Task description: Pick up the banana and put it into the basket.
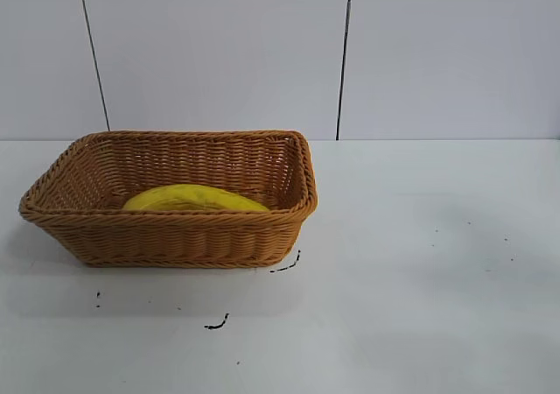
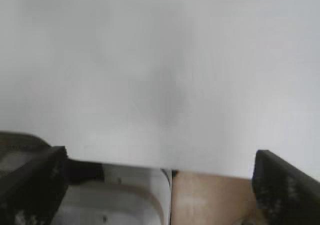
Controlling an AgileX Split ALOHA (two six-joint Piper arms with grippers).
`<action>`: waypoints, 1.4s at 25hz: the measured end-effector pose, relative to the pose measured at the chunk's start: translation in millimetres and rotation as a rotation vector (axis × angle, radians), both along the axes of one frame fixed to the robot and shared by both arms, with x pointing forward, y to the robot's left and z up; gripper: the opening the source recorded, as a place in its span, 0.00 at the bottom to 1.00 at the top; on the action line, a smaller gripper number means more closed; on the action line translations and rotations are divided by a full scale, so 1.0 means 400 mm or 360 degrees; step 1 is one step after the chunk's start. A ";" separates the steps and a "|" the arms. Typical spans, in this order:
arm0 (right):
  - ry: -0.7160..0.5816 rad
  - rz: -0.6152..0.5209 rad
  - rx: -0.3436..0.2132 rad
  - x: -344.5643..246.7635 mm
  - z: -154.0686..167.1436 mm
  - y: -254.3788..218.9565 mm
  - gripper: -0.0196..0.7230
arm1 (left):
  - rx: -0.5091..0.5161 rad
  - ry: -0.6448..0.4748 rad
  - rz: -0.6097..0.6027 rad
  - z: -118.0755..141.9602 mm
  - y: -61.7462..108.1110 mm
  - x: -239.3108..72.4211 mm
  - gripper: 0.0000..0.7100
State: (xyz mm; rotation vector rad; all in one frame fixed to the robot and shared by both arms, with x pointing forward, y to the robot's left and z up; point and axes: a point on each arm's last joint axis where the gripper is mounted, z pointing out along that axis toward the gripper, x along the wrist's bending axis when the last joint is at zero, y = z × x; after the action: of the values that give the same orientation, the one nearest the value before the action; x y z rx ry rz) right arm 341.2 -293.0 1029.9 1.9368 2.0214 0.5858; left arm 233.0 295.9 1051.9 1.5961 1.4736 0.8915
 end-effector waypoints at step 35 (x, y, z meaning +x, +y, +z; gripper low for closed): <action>-0.1082 0.0151 -0.0049 -0.270 0.073 0.006 0.96 | 0.0000 0.0000 0.0000 0.000 0.000 0.000 0.98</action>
State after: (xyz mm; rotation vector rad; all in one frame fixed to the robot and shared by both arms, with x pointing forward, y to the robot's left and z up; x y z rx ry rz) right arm 233.1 -290.7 1059.2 1.3603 1.6613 1.0549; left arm 233.0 295.9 1051.9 1.5961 1.4736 0.8915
